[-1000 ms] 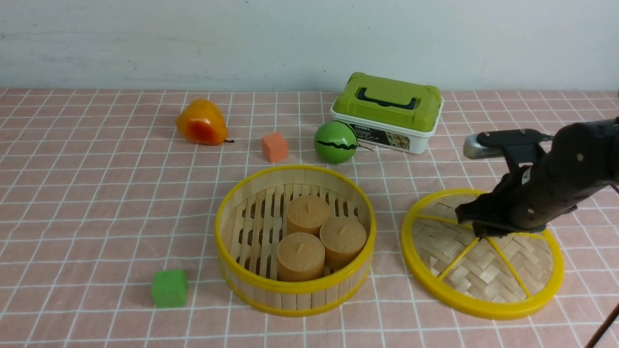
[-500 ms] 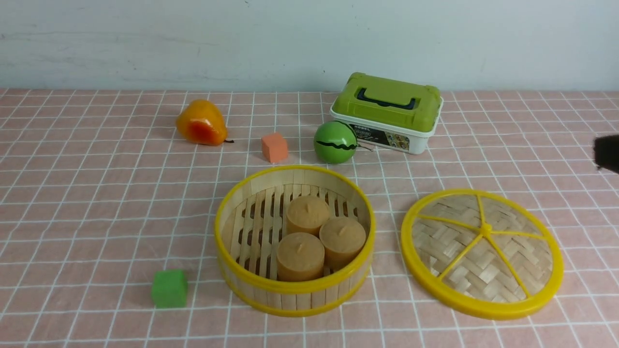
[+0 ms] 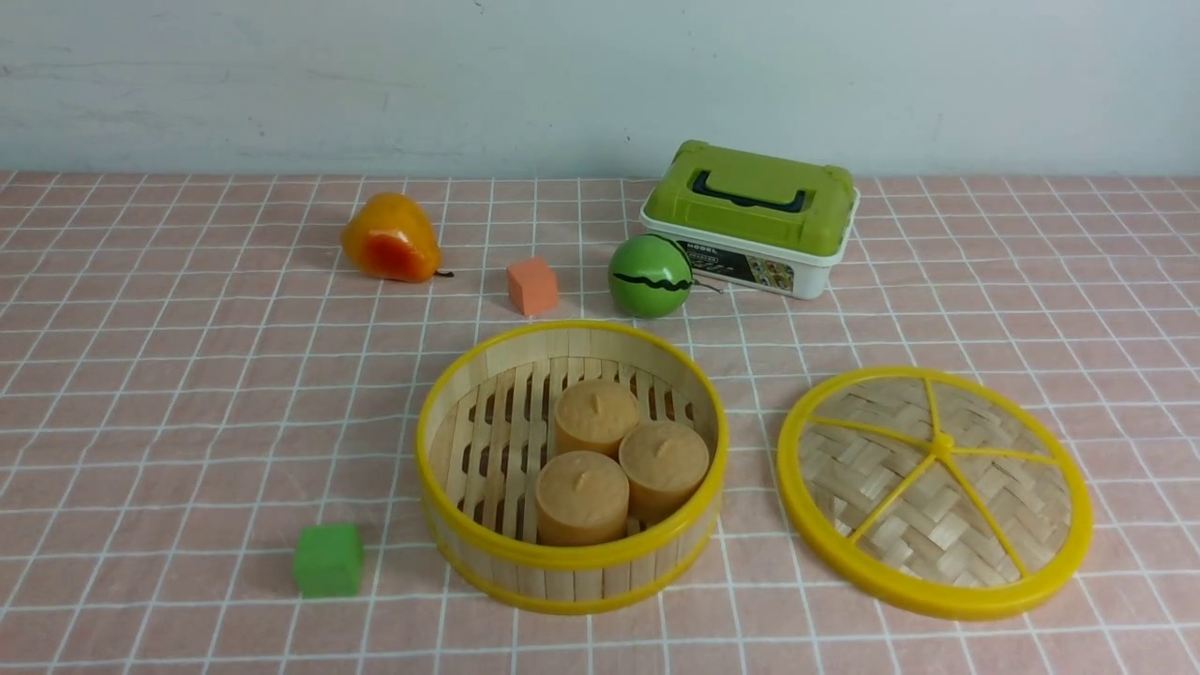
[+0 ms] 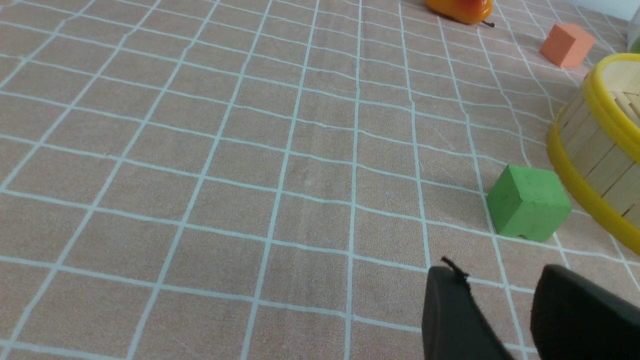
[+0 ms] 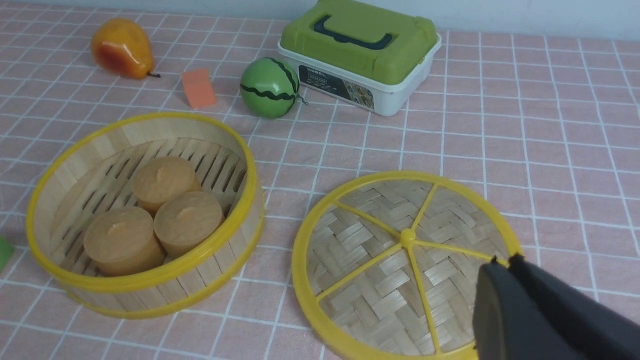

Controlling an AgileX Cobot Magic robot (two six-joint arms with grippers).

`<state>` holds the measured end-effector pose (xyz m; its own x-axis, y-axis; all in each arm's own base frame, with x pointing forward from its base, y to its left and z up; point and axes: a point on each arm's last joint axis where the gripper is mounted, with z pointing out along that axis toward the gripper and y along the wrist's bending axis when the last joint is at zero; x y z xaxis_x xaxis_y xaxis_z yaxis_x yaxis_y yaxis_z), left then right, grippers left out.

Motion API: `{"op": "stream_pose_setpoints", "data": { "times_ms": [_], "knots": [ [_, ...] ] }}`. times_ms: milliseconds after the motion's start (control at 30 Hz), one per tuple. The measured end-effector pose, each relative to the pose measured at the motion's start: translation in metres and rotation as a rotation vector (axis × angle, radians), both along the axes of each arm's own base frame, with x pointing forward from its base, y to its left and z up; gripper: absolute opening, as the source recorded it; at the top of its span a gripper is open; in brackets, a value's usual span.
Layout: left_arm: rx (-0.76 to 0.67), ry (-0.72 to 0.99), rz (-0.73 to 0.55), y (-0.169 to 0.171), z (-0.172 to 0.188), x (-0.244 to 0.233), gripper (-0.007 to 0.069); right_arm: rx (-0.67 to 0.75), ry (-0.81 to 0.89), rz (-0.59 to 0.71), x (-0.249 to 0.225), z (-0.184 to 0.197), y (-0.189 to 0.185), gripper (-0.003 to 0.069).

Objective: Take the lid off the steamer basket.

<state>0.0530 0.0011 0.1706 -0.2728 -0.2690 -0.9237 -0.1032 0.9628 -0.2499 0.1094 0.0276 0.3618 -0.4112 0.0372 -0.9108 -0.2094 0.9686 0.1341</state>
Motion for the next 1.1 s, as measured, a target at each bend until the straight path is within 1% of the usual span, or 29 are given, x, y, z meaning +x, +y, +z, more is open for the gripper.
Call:
{"op": "stream_pose_setpoints", "data": {
  "times_ms": [233, 333, 400, 500, 600, 633, 667, 800, 833, 867, 900, 933, 967, 1000, 1100],
  "knots": [
    [0.0, 0.0, 0.0, 0.0, 0.0, 0.0, 0.0239, -0.036, -0.006, -0.009, 0.001, -0.001, -0.002, -0.0016],
    [0.0, 0.0, 0.0, 0.0, 0.0, 0.0, 0.0239, -0.048, -0.052, -0.017, 0.003, 0.003, -0.003, -0.0013],
    [0.0, 0.0, 0.0, 0.0, 0.0, 0.0, 0.0239, -0.038, -0.121, -0.027, 0.004, 0.008, -0.003, -0.0012],
    [0.0, 0.0, 0.0, 0.0, 0.0, 0.0, 0.0239, 0.014, -0.2, -0.031, 0.006, 0.016, -0.002, -0.001],
    [0.0, 0.0, 0.0, 0.0, 0.0, 0.0, 0.0239, 0.115, -0.232, -0.013, 0.007, 0.019, 0.001, -0.0007],
    [0.0, 0.0, 0.0, 0.0, 0.0, 0.0, 0.0239, 0.133, -0.235, -0.03, 0.007, 0.017, 0.001, -0.0007],
    [0.0, 0.0, 0.0, 0.0, 0.0, 0.0, 0.0239, 0.129, -0.24, -0.032, 0.004, 0.013, 0.0, -0.0007],
    [0.0, 0.0, 0.0, 0.0, 0.0, 0.0, 0.0239, 0.002, -0.271, -0.043, -0.013, -0.008, -0.007, -0.0006],
    [0.0, 0.0, 0.0, 0.0, 0.0, 0.0, 0.0239, -0.01, -0.266, -0.044, -0.012, -0.011, -0.008, -0.0006],
    [0.0, 0.0, 0.0, 0.0, 0.0, 0.0, 0.0239, -0.054, -0.274, -0.098, -0.019, -0.016, -0.01, -0.0006],
    [0.0, 0.0, 0.0, 0.0, 0.0, 0.0, 0.0239, -0.086, -0.289, -0.051, -0.023, -0.026, -0.012, -0.0006],
    [0.0, 0.0, 0.0, 0.0, 0.0, 0.0, 0.0239, -0.14, -0.299, -0.062, -0.031, -0.04, -0.016, -0.0004],
    [0.0, 0.0, 0.0, 0.0, 0.0, 0.0, 0.0239, -0.151, -0.301, -0.064, -0.032, -0.042, -0.016, -0.0004],
    [0.0, 0.0, 0.0, 0.0, 0.0, 0.0, 0.0239, -0.185, -0.298, -0.084, -0.04, -0.063, -0.02, -0.0004],
    [0.0, 0.0, 0.0, 0.0, 0.0, 0.0, 0.0239, -0.202, -0.289, -0.118, -0.049, -0.089, -0.024, -0.0004]
  ]
}}
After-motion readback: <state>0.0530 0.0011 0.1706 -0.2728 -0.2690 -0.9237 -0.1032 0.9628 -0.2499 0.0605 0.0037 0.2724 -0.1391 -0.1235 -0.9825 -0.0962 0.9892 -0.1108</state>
